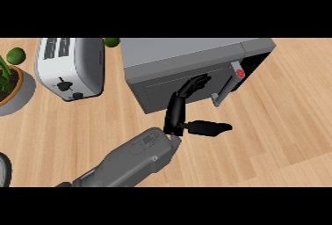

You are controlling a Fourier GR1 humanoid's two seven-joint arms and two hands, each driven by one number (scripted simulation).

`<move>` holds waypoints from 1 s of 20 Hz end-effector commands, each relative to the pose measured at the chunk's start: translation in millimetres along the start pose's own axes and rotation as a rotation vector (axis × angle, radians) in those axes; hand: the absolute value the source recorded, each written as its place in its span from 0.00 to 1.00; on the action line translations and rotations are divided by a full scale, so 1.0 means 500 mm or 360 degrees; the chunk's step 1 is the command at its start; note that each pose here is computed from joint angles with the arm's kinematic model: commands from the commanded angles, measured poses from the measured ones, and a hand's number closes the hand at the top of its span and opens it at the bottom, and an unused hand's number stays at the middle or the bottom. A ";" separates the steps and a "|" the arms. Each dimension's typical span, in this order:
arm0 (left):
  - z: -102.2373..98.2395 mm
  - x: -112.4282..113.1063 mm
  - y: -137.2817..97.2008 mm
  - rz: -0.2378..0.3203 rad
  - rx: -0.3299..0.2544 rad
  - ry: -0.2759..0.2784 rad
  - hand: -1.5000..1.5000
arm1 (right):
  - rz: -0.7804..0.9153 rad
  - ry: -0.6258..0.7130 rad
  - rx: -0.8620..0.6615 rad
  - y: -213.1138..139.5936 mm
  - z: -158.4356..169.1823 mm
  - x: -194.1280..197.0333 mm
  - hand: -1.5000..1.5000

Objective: Pick up the milk, place it into the microwave and close the microwave

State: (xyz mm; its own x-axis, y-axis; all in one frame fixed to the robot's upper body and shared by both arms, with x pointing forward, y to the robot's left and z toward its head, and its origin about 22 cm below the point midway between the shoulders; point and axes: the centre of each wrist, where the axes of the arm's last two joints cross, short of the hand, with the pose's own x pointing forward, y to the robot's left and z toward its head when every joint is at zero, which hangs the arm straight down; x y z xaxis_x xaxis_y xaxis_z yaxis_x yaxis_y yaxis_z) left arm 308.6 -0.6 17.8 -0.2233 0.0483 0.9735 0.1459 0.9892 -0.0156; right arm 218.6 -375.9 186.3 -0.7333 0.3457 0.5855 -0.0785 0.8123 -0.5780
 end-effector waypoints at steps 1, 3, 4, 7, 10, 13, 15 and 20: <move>-0.052 0.018 0.013 -0.0019 0.0143 -0.0016 0.00 | 0.0030 -0.0014 0.0002 -0.009 -0.012 -0.001 1.00; -0.056 0.021 0.013 0.0007 0.0146 -0.0025 0.00 | 0.0046 -0.0013 0.0011 -0.013 -0.020 -0.002 1.00; -0.057 0.021 0.013 0.0002 0.0146 -0.0035 0.00 | 0.0049 -0.0006 0.0017 -0.013 -0.020 -0.002 1.00; -0.056 0.019 0.013 0.0017 0.0142 -0.0041 0.00 | 0.0044 -0.0031 0.0004 -0.015 -0.031 -0.007 1.00; -0.058 0.019 0.012 0.0012 0.0148 -0.0048 0.00 | 0.0047 -0.0013 -0.0020 -0.020 -0.031 -0.013 1.00; -0.051 0.016 0.010 0.0028 0.0114 -0.0053 0.00 | -0.0564 0.0000 -0.0133 0.067 -0.002 -0.077 0.00; -0.053 0.017 0.010 0.0037 0.0123 -0.0056 0.00 | -0.0621 0.0029 -0.0135 0.064 0.002 -0.086 0.00; -0.059 0.017 0.011 0.0043 0.0130 -0.0075 0.00 | -0.0691 0.0038 -0.0125 0.049 -0.006 -0.099 0.00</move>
State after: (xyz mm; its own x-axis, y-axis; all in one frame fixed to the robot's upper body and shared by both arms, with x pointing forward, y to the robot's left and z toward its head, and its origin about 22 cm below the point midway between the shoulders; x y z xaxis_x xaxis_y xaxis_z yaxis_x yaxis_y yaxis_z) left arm 310.4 -3.6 19.1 -0.2677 0.1001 0.9583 0.1678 0.9842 -0.0560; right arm 249.6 -369.0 148.2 -0.6526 0.0248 0.7573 -0.2872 0.9167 -0.2776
